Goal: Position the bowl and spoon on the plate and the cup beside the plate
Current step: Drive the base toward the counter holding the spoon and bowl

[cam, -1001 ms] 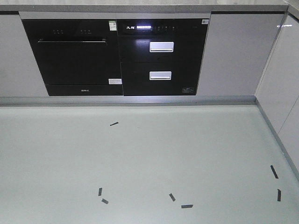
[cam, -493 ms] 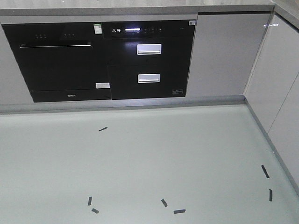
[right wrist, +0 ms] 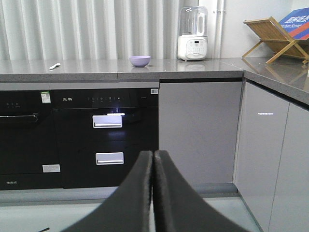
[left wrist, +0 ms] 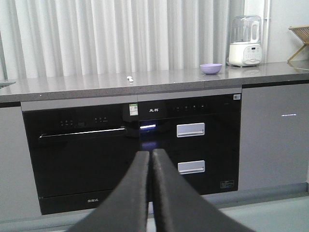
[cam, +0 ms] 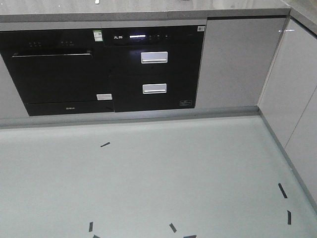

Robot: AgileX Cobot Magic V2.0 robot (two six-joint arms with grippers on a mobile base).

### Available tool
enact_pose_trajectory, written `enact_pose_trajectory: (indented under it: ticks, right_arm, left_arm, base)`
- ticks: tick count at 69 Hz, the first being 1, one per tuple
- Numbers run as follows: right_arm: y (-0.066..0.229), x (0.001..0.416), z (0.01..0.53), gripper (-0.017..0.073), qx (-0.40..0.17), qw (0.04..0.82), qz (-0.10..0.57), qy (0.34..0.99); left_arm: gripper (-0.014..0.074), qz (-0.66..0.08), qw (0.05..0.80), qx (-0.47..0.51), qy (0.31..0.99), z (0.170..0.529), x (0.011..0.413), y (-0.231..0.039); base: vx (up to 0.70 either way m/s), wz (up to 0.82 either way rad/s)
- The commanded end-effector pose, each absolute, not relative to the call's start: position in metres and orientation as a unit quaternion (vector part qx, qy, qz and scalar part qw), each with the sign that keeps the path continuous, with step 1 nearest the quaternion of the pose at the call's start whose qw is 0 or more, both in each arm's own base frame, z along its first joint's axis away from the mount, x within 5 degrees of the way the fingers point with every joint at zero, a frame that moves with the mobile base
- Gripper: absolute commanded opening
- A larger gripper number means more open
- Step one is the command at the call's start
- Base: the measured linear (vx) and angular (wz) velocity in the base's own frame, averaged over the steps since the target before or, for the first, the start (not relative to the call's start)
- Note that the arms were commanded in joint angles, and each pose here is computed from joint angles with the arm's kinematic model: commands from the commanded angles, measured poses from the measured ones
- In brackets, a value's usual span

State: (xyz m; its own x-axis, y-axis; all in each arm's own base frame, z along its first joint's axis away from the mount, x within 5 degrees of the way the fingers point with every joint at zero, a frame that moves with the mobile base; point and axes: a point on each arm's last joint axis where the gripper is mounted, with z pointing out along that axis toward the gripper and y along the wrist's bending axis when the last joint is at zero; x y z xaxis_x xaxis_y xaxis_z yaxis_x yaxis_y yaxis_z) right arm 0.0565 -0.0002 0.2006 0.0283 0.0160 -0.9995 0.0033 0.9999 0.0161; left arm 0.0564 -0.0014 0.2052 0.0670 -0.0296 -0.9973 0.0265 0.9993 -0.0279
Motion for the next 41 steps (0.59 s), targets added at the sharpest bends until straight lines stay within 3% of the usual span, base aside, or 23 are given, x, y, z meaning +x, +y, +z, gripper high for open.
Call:
enact_pose_trajectory:
  ticks: [1,41]
  right_arm:
    - [-0.0003,0.0561,0.2043,-0.0009,0.002,0.741,-0.001,0.671]
    - [-0.0003,0.0561,0.2043,-0.0009,0.002,0.741,-0.001,0.671]
  left_arm:
    - [-0.0006,-0.025,0.767,-0.005,0.642,0.2196,0.0532,-0.0012]
    - [-0.0006,-0.025,0.767,-0.005,0.642,0.2196,0.0532,-0.0012]
  base:
    - [0.17,0.03]
    - [0.22,0.03]
